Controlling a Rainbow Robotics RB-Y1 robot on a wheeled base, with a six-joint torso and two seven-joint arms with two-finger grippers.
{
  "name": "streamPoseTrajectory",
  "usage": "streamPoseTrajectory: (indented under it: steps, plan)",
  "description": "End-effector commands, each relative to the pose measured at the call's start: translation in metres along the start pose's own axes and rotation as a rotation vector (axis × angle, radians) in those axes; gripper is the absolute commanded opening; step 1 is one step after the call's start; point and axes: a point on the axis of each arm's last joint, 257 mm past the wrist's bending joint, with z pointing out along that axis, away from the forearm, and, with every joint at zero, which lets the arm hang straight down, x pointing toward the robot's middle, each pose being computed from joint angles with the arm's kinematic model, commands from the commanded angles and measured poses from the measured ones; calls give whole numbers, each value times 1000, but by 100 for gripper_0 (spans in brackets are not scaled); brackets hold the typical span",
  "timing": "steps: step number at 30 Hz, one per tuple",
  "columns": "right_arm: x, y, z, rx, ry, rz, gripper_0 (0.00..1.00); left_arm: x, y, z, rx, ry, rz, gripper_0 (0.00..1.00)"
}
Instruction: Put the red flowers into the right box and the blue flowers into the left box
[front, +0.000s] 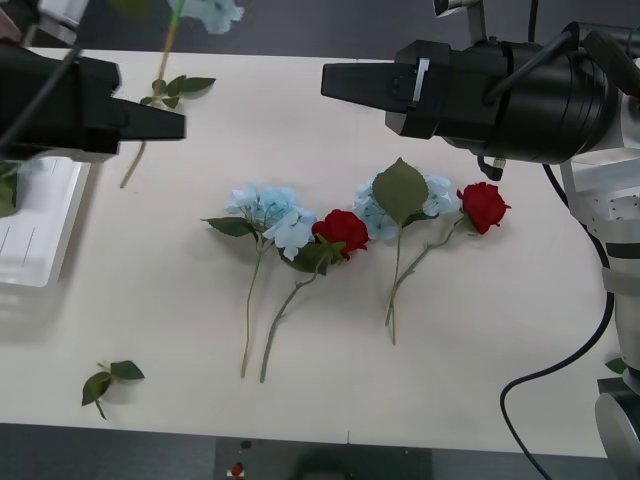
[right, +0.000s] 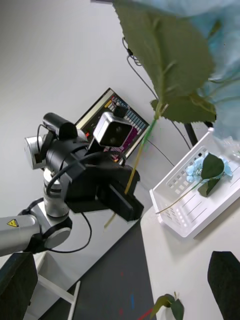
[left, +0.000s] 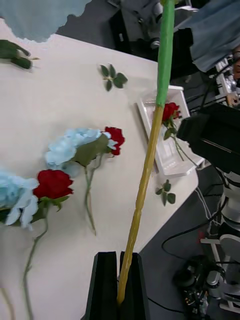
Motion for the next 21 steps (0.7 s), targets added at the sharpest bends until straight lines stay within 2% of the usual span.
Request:
streamPoseTrajectory:
  steps: [1,11,15,21]
  plan:
    - [-19,20,6,-35,-11,-76,100,1,42,-44,-123,-4,-34,0]
    - [-29,-2,-23,61,-13,-77,100,11,169,-156,-420,-52,-127,0]
    - [-21,-14,-31,112,20,20,100,23,218,-194,-522,-51,-151,0]
    - [8,-54,-52,285,87,250,100,55,295,-257,-718,-16,-184,0]
